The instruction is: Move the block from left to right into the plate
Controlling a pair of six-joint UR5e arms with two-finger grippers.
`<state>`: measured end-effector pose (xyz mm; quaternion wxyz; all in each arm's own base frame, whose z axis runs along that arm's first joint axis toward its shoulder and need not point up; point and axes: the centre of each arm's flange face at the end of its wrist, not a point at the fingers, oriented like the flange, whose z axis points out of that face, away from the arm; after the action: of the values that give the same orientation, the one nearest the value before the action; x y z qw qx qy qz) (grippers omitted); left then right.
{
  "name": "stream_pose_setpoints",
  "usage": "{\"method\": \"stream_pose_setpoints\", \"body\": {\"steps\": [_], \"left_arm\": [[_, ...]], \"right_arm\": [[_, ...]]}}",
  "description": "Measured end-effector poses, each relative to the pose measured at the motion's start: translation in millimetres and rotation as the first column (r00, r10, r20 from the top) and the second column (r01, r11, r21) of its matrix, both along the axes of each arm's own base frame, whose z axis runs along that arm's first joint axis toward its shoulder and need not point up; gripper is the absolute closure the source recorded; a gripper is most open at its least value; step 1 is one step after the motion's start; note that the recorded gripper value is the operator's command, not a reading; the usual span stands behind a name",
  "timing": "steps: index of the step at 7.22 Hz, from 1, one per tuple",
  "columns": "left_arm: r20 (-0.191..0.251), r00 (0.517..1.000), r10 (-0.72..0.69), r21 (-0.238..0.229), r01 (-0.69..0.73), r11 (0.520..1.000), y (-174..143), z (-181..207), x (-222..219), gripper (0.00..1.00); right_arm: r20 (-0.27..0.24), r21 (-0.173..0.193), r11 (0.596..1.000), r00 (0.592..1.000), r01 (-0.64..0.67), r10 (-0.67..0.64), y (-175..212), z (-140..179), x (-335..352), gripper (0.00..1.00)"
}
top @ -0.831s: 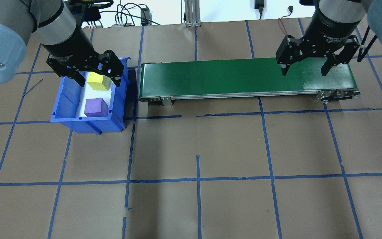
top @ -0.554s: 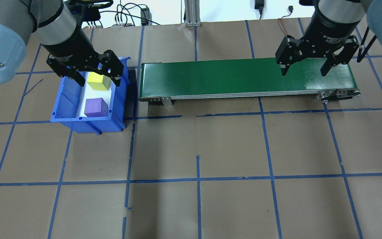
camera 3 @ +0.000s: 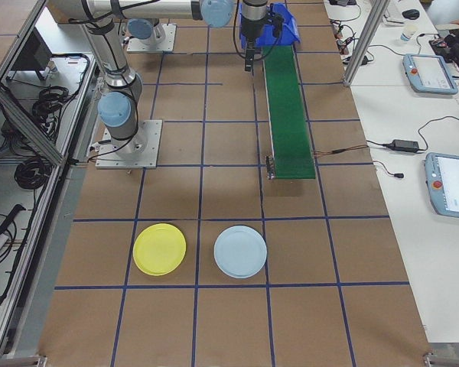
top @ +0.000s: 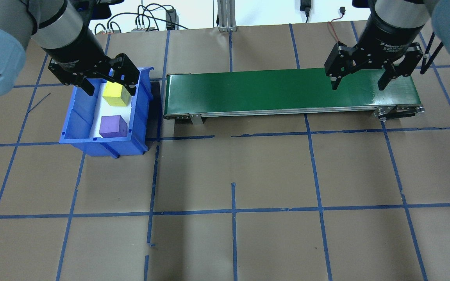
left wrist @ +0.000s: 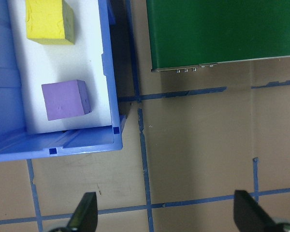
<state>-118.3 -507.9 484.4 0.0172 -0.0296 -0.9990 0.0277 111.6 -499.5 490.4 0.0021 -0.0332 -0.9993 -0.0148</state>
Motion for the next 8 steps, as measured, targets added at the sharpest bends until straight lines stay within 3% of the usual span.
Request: {"method": "stream_pose_setpoints", "body": {"steps": [4, 8], "left_arm": [[0.015, 0.999, -0.052, -0.01, 0.053, 0.999, -37, -40, 88, 0.0], [0.013, 1.0, -0.017, 0.003, 0.017, 1.0, -97, -127, 124, 0.0]], "right_arm": [[0.002, 0.0, 1.0, 1.0, 0.0, 0.0, 0, -1, 1, 0.0], [0.005, 0.002, 1.0, 1.0, -0.001, 0.001, -1, -3, 2, 0.0]]}}
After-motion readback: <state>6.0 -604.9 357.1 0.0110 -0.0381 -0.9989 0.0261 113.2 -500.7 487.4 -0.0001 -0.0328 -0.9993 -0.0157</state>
